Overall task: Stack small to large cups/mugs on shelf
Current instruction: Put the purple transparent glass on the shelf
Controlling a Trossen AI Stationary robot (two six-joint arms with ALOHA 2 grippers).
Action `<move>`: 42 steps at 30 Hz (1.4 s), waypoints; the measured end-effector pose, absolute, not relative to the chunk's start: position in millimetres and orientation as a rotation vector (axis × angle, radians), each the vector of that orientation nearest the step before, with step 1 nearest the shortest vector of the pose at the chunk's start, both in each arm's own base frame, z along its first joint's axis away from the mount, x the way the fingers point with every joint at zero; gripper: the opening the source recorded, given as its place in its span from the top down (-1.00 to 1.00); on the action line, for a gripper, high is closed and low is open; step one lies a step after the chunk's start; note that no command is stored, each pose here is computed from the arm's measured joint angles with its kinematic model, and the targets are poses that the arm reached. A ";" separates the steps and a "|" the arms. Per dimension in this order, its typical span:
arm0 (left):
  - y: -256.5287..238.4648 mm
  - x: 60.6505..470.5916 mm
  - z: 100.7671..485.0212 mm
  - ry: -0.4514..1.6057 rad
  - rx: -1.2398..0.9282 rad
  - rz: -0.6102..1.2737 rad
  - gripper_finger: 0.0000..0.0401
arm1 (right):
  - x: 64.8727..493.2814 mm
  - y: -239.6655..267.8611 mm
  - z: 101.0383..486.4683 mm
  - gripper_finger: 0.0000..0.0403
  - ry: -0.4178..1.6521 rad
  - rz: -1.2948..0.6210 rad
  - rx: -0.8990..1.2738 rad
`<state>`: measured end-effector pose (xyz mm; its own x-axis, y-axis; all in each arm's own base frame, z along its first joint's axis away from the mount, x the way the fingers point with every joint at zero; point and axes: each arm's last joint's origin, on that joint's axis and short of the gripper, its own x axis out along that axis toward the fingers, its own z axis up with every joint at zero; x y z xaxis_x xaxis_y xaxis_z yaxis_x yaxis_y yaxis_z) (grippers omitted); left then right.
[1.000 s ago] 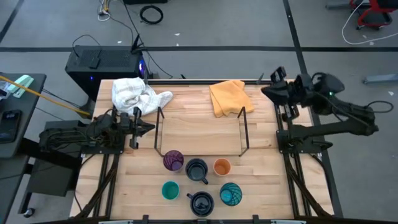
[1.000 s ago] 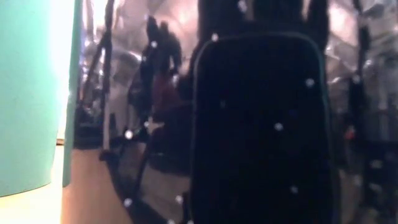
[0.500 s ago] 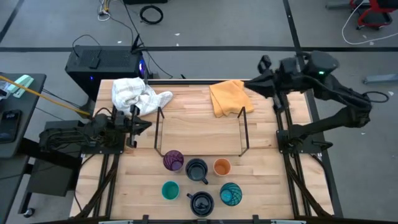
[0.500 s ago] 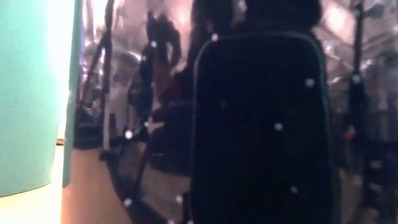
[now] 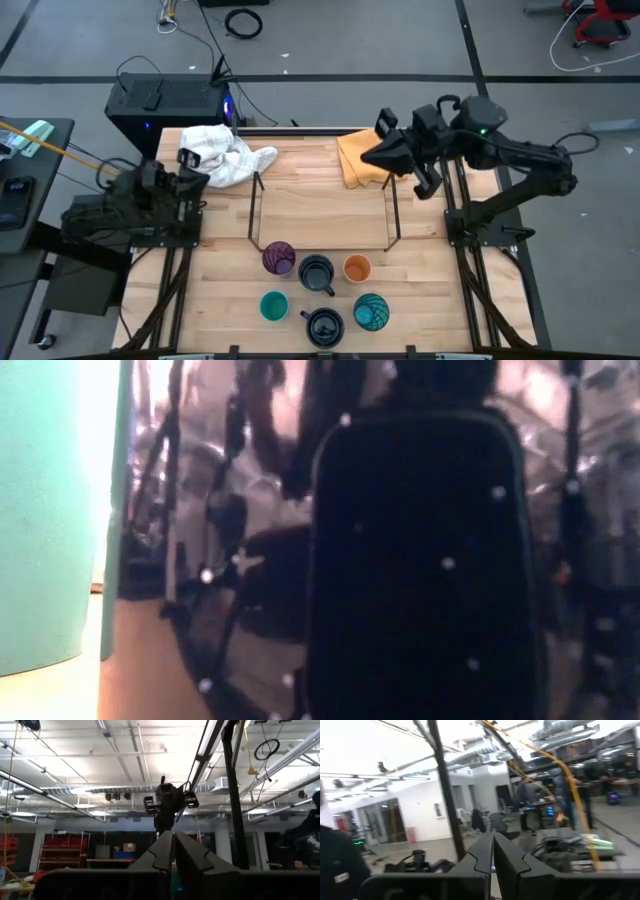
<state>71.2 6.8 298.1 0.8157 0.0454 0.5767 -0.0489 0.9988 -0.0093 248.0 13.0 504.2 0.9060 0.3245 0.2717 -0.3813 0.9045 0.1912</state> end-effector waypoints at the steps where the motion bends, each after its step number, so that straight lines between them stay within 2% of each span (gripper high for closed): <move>1: 6.7 70.9 305.9 -0.591 0.005 0.051 0.85 | 250.1 15.5 503.3 0.89 -0.236 0.373 0.251; 5: 6.9 72.9 332.5 -0.473 -0.002 0.054 0.83 | 258.8 23.7 495.3 0.89 -0.178 0.378 0.285; 11: 7.6 82.9 356.0 -0.284 -0.021 0.041 0.87 | 279.2 36.7 466.3 0.89 0.040 0.330 0.321; 16: 5.9 90.3 376.2 -0.235 -0.040 -0.048 0.90 | 294.7 54.2 450.6 0.89 0.126 0.363 0.361; 22: 5.5 91.9 395.7 -0.226 -0.026 -0.066 0.87 | 292.7 65.7 431.1 0.89 0.327 0.348 0.405; 36: 5.6 92.5 396.1 -0.156 -0.033 -0.064 0.88 | 277.5 94.9 380.0 0.89 0.830 0.237 0.362; 42: 5.6 92.5 396.0 -0.154 -0.033 -0.064 0.85 | 291.4 104.0 358.5 0.86 0.929 0.232 0.328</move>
<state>92.5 5.6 396.0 0.9862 -0.0609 0.1540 0.0659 0.9974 -0.0281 291.4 104.0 358.5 0.5791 0.3340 -0.7437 -0.0544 0.9260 0.3735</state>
